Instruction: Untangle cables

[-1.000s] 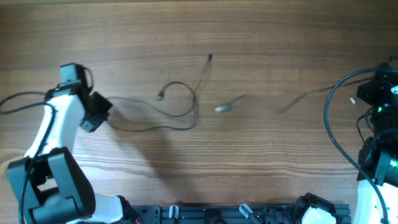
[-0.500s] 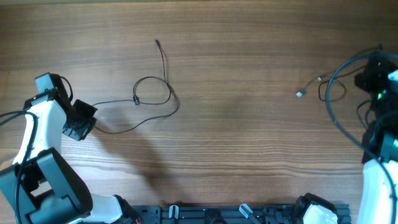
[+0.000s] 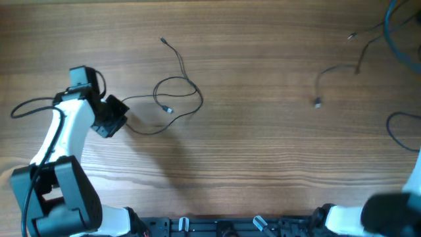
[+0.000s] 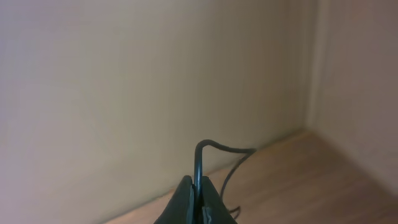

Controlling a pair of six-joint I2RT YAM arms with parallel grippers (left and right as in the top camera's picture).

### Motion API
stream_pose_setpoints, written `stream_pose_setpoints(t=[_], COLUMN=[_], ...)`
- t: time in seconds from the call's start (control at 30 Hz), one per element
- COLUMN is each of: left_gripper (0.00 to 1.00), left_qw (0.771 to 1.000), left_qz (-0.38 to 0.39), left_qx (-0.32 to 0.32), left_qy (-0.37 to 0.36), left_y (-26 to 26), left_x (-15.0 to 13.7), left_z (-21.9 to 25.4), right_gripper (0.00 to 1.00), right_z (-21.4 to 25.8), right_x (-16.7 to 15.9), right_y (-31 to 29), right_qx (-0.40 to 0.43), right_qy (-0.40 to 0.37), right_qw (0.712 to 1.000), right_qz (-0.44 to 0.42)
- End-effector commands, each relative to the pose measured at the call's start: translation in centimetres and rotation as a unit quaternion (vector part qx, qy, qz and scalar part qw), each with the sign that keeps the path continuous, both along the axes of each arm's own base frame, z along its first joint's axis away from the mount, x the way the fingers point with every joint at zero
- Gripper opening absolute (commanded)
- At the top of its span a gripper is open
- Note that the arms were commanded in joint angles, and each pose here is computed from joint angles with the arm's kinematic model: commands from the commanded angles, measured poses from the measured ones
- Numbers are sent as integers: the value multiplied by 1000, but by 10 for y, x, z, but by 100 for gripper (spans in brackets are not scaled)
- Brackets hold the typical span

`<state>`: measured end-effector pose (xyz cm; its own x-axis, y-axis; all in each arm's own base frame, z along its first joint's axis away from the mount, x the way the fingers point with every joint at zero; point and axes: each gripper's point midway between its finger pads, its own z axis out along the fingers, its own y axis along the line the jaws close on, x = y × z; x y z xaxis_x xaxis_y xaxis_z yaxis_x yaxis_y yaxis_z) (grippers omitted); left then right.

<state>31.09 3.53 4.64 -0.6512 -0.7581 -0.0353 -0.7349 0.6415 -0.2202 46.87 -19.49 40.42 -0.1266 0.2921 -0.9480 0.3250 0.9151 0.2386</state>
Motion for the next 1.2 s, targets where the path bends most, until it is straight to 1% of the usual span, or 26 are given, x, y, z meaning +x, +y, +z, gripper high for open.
stream_pose_setpoints(t=[0.0,0.03,0.1,0.2,0.23,0.33,0.47,0.5,0.57,0.7,0.77,0.83,0.93,0.97,1.0,1.07,1.1,1.13,1.17], left_gripper=[4,4,4,4,4,4,4,4,4,4,4,4,4,4,4,4,4,4,4], left_qw=[1000,999,998,997,997,996,996,996,996,996,996,996,996,996,996,996,996,996,996], left_qz=[-25,-36,-47,-61,-66,-73,-77,-76,-77,-76,-76,-76,-77,-76,-76,-77,-77,-77,-77], left_qx=[-3,-2,-1,-1,0,-1,-1,-1,-1,-1,-1,-1,-1,-1,-1,-1,-1,-1,-1], left_qy=[-19,-25,-32,-41,-45,-46,-47,-46,-46,-46,-47,-46,-46,-47,-47,-47,-47,-47,-47], left_y=[-18,-25,-32,-41,-44,-49,-51,-51,-51,-51,-51,-51,-51,-51,-51,-51,-51,-51,-51], left_x=[10,13,17,21,23,23,23,23,23,23,23,23,23,23,23,24,24,24,24], left_z=[5,6,6,7,8,8,8,8,8,8,8,8,8,8,8,8,8,8,8], right_gripper=[4,4,4,4,4,4,4,4,4,5,9,13,25,31,40,65,79,98,100], right_z=[22,28,26,3,-13,-61,-159,-177,-229,-300,-331,-348,-358,-356,-355,-350,-346,-341,-335], right_x=[19,30,40,52,57,73,87,88,89,83,75,69,59,57,52,45,41,35,31], right_y=[-49,-60,-70,-92,-103,-119,-139,-141,-144,-141,-137,-133,-128,-126,-124,-119,-117,-114,-112], right_qx=[-72,-91,-100,-99,-93,-80,-46,-39,-10,17,33,42,52,53,57,62,65,67,69], right_qy=[0,-2,-3,4,14,50,137,152,195,265,303,327,353,357,365,378,384,391,396], right_qw=[994,992,991,987,986,986,980,978,971,955,944,936,927,925,922,917,914,911,909], right_qz=[-80,-88,-91,-124,-138,-140,-139,-138,-139,-130,-125,-122,-117,-117,-115,-113,-112,-111,-110])
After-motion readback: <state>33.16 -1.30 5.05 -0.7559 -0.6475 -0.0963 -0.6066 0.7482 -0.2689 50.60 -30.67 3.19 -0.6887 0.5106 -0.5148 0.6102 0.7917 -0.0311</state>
